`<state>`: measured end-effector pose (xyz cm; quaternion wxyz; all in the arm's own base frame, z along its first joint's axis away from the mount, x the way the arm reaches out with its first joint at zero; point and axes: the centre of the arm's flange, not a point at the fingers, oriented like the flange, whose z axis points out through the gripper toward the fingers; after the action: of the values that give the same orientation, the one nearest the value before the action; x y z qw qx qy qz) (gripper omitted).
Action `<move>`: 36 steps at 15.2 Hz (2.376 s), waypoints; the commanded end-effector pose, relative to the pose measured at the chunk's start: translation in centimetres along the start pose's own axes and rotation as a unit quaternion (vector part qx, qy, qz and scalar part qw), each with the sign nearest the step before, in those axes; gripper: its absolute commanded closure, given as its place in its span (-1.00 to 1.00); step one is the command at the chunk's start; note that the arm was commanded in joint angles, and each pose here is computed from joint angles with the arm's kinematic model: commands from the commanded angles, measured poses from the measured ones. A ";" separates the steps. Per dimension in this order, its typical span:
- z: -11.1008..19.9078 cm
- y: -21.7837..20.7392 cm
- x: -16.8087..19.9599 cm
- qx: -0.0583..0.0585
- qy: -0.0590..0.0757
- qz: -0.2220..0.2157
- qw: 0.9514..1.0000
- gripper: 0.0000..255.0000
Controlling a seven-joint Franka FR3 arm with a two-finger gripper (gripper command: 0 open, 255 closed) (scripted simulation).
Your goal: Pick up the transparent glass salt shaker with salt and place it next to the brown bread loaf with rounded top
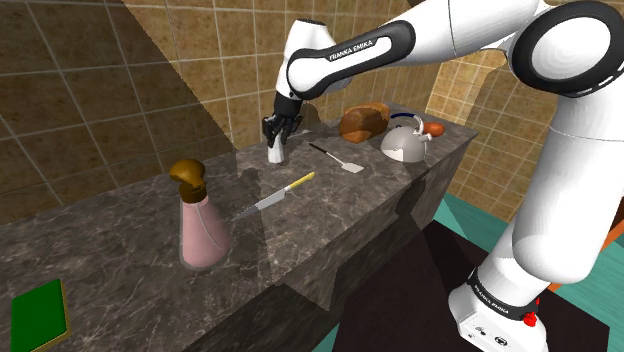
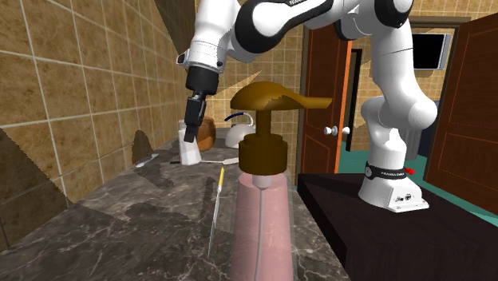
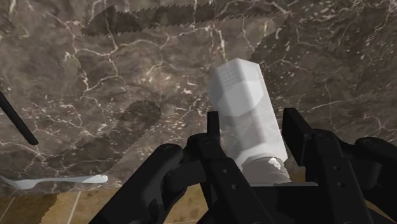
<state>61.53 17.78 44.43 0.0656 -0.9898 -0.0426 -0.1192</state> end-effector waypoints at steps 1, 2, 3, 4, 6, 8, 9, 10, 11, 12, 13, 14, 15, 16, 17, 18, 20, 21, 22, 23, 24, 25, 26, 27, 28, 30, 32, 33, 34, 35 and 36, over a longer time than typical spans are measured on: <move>-1.1 -0.2 0.3 0.000 0.000 0.000 1.000 1.00; -1.6 -0.3 0.5 0.000 0.000 0.000 1.000 1.00; -2.1 -0.3 0.6 0.000 0.000 0.000 1.000 1.00; -2.6 -0.4 0.7 0.000 0.000 0.000 1.000 1.00; -3.6 -0.5 1.0 0.000 0.000 0.000 1.000 1.00; -4.6 -0.6 1.2 0.000 0.000 0.000 1.000 1.00; -5.1 -0.7 1.3 0.000 0.000 0.000 1.000 1.00; -5.6 -0.8 1.5 0.000 0.000 0.000 1.000 1.00; -6.1 -0.8 1.6 0.000 0.000 0.000 1.000 1.00; -6.7 -0.9 1.7 0.000 0.000 0.000 1.000 1.00; -7.2 -1.0 1.9 0.000 0.000 0.000 1.000 1.00; -7.7 -1.0 2.0 0.000 0.000 0.000 1.000 1.00; -8.2 -1.1 2.1 0.000 0.000 0.000 1.000 1.00; -8.7 -1.1 2.2 0.000 0.000 0.000 1.000 1.00; -9.2 -1.2 2.4 0.000 0.000 0.000 1.000 1.00; -9.7 -1.3 2.5 0.000 0.000 0.000 1.000 1.00; -10.7 -1.4 2.8 0.000 0.000 0.000 1.000 1.00; -11.2 -1.5 2.9 0.000 0.000 0.000 1.000 1.00; -11.3 -1.5 2.9 0.000 0.000 0.000 1.000 1.00; -11.5 -0.2 2.9 0.000 0.000 0.000 1.000 1.00; -11.6 1.1 3.0 0.000 0.000 0.000 1.000 1.00; -11.8 2.5 3.0 0.000 0.000 0.000 1.000 1.00; -11.9 3.8 3.1 0.000 0.000 0.000 1.000 1.00; -12.1 5.1 3.1 0.000 0.000 0.000 1.000 1.00; -12.3 6.4 3.1 0.000 0.000 0.000 1.000 1.00; -12.6 9.0 3.2 0.000 0.000 0.000 1.000 1.00; -12.9 11.6 3.3 0.000 0.000 0.000 1.000 1.00; -13.0 12.9 3.3 0.000 0.000 0.000 1.000 1.00; -13.2 14.3 3.3 0.000 0.000 0.000 1.000 1.00; -13.3 15.6 3.4 0.000 0.000 0.000 1.000 1.00; -13.5 16.9 3.4 0.000 0.000 0.000 1.000 1.00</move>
<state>63.27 1.22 56.29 0.0654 -0.9898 -0.0418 -0.1191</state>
